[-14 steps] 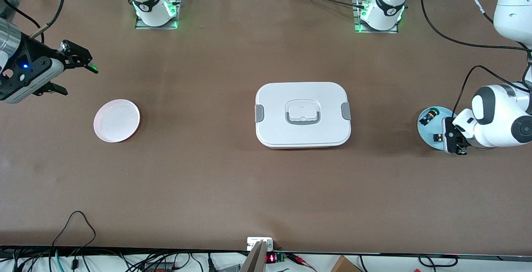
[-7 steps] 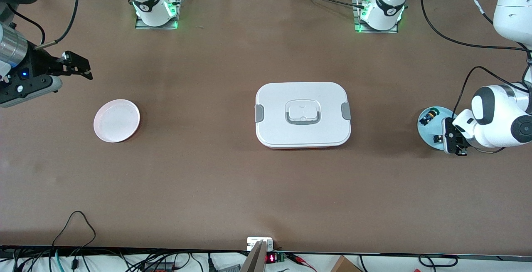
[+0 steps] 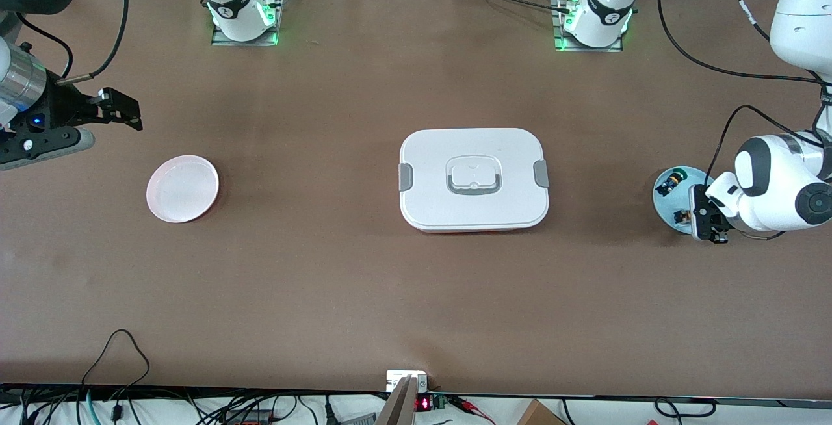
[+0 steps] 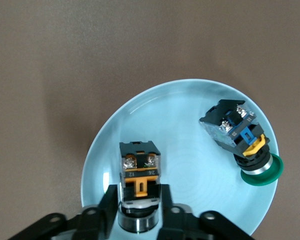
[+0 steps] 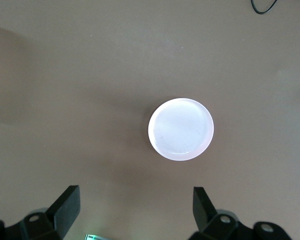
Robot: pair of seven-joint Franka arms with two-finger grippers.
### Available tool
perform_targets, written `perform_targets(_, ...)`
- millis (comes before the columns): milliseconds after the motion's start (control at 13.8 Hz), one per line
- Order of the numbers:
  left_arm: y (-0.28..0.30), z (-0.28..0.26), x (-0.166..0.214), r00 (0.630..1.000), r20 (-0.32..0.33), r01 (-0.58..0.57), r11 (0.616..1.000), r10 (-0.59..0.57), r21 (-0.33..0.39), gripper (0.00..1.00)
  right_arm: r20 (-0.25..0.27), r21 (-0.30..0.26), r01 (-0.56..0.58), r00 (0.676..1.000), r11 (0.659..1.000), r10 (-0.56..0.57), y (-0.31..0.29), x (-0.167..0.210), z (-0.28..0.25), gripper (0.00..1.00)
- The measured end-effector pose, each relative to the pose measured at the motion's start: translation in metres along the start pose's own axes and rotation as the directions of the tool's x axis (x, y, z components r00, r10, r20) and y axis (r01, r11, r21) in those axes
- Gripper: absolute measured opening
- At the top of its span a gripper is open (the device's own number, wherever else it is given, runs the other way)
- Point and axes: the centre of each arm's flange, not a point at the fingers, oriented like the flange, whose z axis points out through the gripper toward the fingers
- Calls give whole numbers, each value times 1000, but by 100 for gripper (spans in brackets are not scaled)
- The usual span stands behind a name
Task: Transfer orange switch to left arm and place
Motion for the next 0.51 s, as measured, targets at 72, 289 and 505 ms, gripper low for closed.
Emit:
perform_targets(72, -2, -4, 0, 1000, 0, 0, 1000, 0, 9, 57, 0, 0, -2, 1000, 1000, 2, 1, 0, 0, 100)
perform_targets(289, -8, -25, 2, 1000, 6, -5, 999, 4, 41, 85, -2, -1, -2, 1000, 1000, 2, 0, 0, -1, 100)
perform_targets(505, 0, -61, 4, 1000, 8, 21, 999, -21, -24, 100, -6, -3, -3, 1000, 1000, 3, 1, 0, -2, 100)
